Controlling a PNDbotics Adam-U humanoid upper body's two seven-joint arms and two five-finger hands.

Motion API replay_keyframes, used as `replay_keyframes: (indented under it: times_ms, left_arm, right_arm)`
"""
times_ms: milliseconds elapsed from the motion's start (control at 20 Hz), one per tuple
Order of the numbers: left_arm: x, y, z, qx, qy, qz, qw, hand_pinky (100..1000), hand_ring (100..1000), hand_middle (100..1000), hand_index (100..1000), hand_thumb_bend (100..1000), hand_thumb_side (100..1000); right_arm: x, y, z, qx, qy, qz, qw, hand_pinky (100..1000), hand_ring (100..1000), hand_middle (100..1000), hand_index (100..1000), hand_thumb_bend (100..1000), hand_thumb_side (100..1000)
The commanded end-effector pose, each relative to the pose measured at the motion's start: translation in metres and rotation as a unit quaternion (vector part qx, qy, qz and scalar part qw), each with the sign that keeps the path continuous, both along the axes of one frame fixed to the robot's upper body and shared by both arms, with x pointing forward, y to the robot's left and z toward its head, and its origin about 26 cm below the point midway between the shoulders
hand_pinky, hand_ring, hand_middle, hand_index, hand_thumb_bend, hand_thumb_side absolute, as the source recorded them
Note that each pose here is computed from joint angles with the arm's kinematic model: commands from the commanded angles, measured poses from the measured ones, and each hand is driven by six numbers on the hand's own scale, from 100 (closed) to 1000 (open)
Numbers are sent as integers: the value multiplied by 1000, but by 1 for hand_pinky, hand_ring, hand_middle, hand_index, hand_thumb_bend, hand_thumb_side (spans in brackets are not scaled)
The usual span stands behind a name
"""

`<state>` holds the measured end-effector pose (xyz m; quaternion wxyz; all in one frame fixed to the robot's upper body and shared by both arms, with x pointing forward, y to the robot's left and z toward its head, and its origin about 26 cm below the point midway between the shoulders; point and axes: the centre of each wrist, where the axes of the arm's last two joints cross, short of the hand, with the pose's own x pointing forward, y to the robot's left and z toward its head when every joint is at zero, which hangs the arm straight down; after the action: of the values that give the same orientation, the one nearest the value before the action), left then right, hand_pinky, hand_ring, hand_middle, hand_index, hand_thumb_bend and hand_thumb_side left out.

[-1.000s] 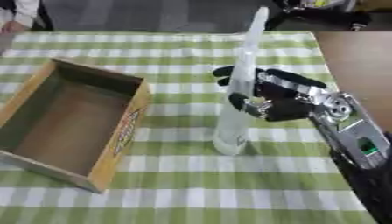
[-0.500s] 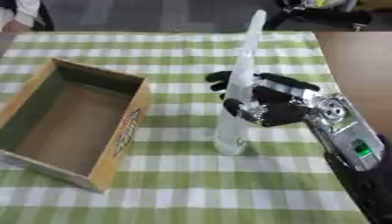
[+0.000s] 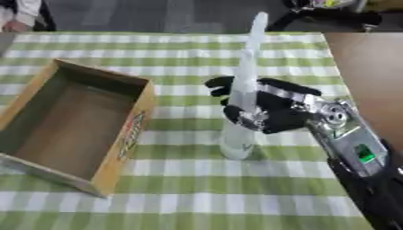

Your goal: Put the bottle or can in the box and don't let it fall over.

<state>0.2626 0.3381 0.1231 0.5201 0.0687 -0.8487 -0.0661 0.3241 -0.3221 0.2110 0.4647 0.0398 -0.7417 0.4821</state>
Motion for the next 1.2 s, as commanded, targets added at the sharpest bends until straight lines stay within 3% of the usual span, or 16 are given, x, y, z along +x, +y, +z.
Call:
replay_keyframes:
  times_ms: [50,1200]
  left_arm:
    - [0,1,7,8,-10,-4,1000,1000,786,969,849,101,864]
    - [0,0,7,7,-11,-8,1000,1000,787,970,849,100,864]
  right_arm:
    - [-1,-1,3,-10,-12,-7,1000,950,1000,1000,1000,100,524]
    - [5,-6,-14,-28,-7,-23,999,952,1000,1000,1000,100,519]
